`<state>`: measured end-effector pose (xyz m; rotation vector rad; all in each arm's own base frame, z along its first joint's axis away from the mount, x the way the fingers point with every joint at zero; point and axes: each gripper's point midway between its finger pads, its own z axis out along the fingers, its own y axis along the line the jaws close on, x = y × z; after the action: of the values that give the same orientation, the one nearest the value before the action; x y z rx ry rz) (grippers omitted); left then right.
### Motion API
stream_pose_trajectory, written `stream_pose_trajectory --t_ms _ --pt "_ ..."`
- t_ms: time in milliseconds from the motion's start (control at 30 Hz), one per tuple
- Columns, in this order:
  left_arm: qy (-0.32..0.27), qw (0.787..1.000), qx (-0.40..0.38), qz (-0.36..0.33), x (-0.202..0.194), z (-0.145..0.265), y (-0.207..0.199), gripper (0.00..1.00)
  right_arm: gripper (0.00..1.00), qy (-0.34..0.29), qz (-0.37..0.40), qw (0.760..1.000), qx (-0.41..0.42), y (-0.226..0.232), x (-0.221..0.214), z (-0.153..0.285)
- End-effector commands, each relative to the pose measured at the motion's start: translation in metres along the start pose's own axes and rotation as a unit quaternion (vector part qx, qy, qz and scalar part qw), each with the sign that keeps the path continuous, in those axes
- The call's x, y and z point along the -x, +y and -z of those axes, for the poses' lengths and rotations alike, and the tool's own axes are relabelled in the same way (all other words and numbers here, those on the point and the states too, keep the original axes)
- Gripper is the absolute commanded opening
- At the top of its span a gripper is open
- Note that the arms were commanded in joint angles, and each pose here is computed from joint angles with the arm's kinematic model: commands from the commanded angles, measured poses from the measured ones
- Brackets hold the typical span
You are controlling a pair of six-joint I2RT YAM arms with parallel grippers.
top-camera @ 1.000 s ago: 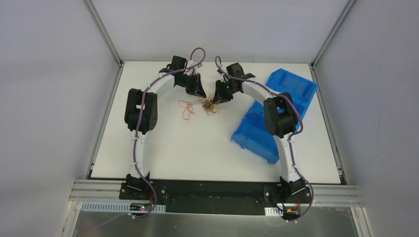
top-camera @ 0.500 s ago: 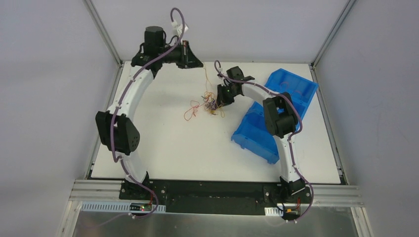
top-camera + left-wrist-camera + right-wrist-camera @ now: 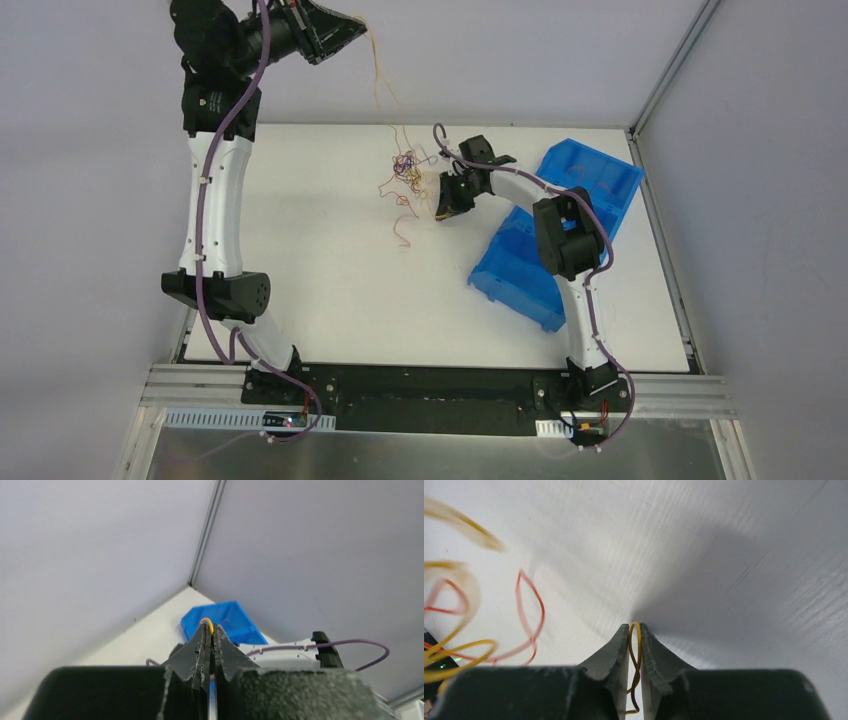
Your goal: Untangle the cables
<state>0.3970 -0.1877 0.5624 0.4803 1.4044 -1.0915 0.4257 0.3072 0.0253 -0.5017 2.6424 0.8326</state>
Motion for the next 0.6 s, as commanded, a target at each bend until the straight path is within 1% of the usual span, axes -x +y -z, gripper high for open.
stream_pose_trajectory --t_ms 0,67,133,200,233,333,467,567 --pt "-0.093 0.992 -0.010 -0.087 0.070 0.016 -0.043 0.00 0.15 0.022 0.008 0.999 -0.022 -0.007 -0.016 0.009" --pt "-0.121 0.987 0.002 -0.104 0.088 0.023 -0.046 0.00 0.13 0.026 0.010 0.999 -0.020 -0.006 -0.019 0.009" --pt "-0.134 0.985 0.008 -0.109 0.097 0.026 -0.048 0.00 0.05 0.029 0.016 0.999 -0.019 -0.005 -0.021 0.010" --pt "-0.128 0.986 0.001 -0.107 0.095 0.026 -0.050 0.00 0.03 0.030 0.027 0.999 -0.018 -0.003 -0.020 0.015" --pt "-0.121 0.988 -0.002 -0.097 0.090 0.026 -0.049 0.00 0.00 0.026 0.037 0.999 -0.015 -0.001 -0.018 0.020" --pt "-0.116 0.989 -0.001 -0.091 0.082 0.026 -0.046 0.00 0.00 0.016 0.057 0.998 -0.008 0.002 -0.014 0.035" --pt "-0.138 0.984 0.019 -0.112 0.097 0.032 -0.043 0.00 0.00 0.031 0.054 0.998 -0.021 -0.009 -0.024 0.041" --pt "-0.136 0.980 0.077 -0.120 0.096 0.037 -0.022 0.00 0.00 0.025 0.050 0.998 -0.022 -0.009 -0.022 0.049"
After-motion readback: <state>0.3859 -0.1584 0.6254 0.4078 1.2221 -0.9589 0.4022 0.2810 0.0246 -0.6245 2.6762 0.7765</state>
